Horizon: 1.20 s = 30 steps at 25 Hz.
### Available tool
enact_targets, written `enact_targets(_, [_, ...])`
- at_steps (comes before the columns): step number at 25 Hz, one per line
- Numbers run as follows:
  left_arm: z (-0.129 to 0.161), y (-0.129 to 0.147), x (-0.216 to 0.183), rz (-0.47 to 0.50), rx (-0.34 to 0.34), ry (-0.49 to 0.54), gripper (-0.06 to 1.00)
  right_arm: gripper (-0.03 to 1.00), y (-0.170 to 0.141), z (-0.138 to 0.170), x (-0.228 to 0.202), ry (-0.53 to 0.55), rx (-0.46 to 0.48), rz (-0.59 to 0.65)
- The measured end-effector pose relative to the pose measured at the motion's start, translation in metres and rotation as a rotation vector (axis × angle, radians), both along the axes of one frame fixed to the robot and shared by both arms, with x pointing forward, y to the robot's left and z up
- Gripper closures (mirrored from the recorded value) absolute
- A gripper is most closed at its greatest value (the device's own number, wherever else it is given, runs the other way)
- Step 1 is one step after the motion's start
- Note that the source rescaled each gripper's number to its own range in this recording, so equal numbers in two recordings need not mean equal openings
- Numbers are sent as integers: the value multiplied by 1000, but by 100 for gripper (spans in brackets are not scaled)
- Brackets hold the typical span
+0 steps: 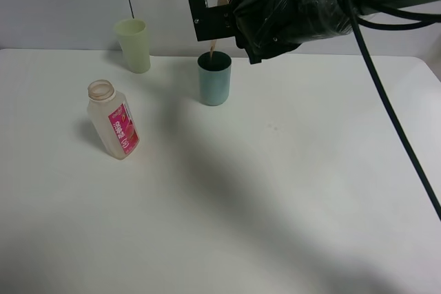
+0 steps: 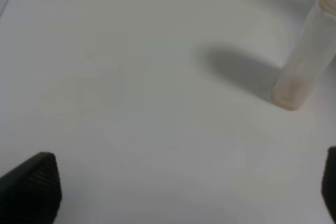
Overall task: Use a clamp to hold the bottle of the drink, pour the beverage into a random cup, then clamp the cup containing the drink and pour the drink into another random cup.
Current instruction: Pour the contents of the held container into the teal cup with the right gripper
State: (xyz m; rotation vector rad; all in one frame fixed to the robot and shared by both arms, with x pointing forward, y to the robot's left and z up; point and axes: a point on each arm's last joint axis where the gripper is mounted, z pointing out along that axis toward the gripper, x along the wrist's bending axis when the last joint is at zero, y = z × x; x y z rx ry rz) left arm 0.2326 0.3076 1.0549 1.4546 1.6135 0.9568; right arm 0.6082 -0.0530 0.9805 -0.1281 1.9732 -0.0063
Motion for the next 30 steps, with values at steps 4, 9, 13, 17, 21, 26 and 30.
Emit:
enact_targets(4, [0,0,0,0,0,0,-6,96,0,0,0,-3,-50,20])
enact_targets(9, [0,0,0,0,0,0,-6,96,0,0,0,-8,-124,53])
enact_targets(13, [0,0,0,0,0,0,-6,96,0,0,0,-11,-168,72])
enact_targets(17, [0,0,0,0,0,0,-6,96,0,0,0,-15,-227,97])
enact_targets(21, [0,0,0,0,0,0,-6,96,0,0,0,-20,-315,135])
enact_targets(26, [0,0,0,0,0,0,-6,96,0,0,0,-24,-389,167])
enact_targets(30, [0,0,0,0,0,0,-6,96,0,0,0,-25,-406,174])
